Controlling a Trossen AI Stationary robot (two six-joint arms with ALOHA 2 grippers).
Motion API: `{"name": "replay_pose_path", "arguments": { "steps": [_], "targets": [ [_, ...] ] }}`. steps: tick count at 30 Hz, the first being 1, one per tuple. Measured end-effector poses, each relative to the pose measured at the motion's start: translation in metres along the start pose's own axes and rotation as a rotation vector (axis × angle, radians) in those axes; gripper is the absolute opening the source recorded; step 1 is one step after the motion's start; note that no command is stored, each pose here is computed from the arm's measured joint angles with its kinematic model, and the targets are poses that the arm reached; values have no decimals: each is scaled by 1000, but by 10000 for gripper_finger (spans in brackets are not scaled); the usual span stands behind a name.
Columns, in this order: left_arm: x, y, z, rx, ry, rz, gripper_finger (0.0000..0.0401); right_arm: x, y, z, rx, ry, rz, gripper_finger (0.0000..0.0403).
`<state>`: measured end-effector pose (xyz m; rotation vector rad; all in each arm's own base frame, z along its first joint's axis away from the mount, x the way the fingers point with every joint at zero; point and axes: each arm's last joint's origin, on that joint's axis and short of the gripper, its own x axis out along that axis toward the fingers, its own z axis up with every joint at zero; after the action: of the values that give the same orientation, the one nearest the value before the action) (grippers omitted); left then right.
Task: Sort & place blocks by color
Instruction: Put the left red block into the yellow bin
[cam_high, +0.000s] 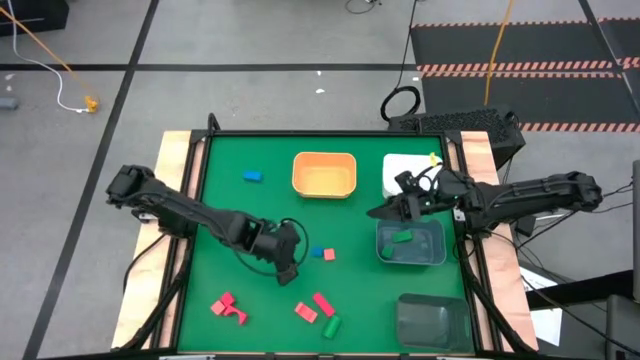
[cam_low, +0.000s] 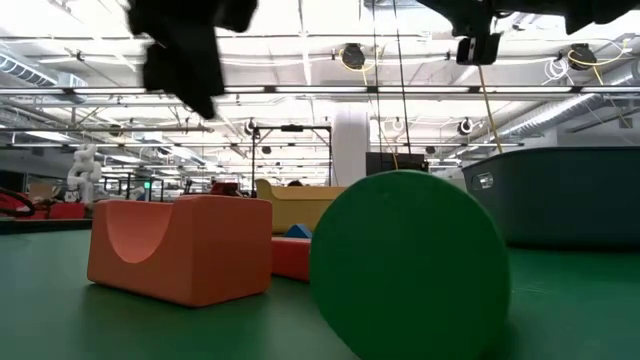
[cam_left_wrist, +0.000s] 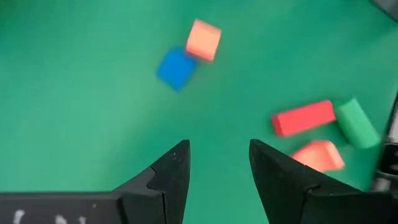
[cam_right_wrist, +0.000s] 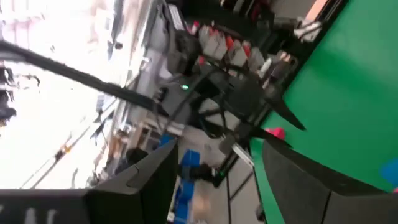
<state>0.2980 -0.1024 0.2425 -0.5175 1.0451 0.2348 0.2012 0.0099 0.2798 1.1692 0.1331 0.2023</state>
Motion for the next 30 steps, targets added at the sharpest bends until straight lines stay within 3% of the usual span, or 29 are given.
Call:
{"name": "replay_pose_path", "arguments": {
  "steps": [8, 17, 23, 30],
  "targets": [
    [-16, -33, -40, -526, 98, -6, 166, 7, -5, -6, -135, 45, -21, 222],
    [-29, -61, -89, -972, 186, -2, 166, 7, -4, -8, -343, 55, -11, 222],
    [-34, -73, -121, -1187, 235, 45, 165, 7, -4, -9, -378, 78, 5, 222],
    [-38, -73, -132, -1199, 364, 123, 165, 7, -5, -10, -390, 107, 10, 222]
  ]
}}
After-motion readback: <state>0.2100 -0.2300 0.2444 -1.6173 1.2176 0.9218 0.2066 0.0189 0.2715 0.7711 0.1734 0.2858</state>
